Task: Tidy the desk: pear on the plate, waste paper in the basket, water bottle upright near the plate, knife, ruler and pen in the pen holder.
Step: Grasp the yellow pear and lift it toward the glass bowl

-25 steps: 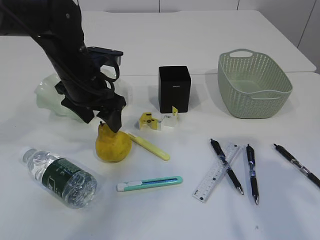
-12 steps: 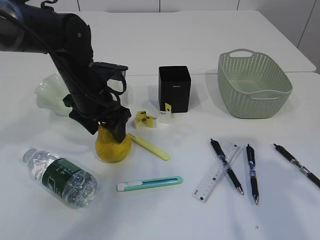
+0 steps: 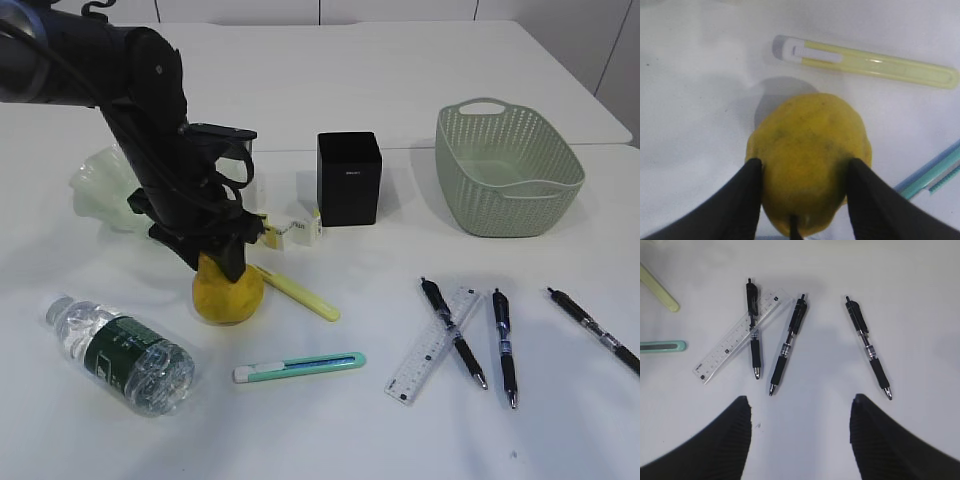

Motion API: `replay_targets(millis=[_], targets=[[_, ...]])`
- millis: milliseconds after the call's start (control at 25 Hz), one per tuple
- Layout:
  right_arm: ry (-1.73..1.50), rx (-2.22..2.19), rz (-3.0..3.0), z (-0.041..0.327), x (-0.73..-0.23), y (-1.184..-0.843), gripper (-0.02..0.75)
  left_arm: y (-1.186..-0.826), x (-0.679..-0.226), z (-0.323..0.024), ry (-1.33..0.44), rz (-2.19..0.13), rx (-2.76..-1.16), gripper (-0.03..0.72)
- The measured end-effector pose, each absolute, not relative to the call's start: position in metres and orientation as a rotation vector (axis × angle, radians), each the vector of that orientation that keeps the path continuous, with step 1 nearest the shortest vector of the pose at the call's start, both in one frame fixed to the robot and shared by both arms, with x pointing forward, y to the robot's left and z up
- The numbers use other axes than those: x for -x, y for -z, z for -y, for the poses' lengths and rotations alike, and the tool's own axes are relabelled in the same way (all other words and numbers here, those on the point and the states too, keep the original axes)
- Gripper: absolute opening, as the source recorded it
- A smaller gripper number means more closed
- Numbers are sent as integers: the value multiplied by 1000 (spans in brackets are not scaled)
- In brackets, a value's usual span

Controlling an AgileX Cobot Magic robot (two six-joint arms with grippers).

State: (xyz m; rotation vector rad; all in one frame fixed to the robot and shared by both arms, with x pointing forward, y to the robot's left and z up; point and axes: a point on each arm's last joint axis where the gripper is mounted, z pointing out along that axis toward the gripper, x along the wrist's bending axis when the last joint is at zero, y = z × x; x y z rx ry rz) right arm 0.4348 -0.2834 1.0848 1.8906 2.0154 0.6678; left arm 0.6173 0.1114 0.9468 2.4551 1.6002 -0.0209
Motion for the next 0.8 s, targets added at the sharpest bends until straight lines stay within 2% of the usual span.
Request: replay_targets(millis=[320, 800], targets=[[-667, -1891, -2017, 283, -435, -1085, 461, -947, -617, -111, 23, -1601, -2453, 322], [-667, -1891, -2017, 283, -435, -1085, 461, -947, -617, -111, 24, -1601, -2453, 316]])
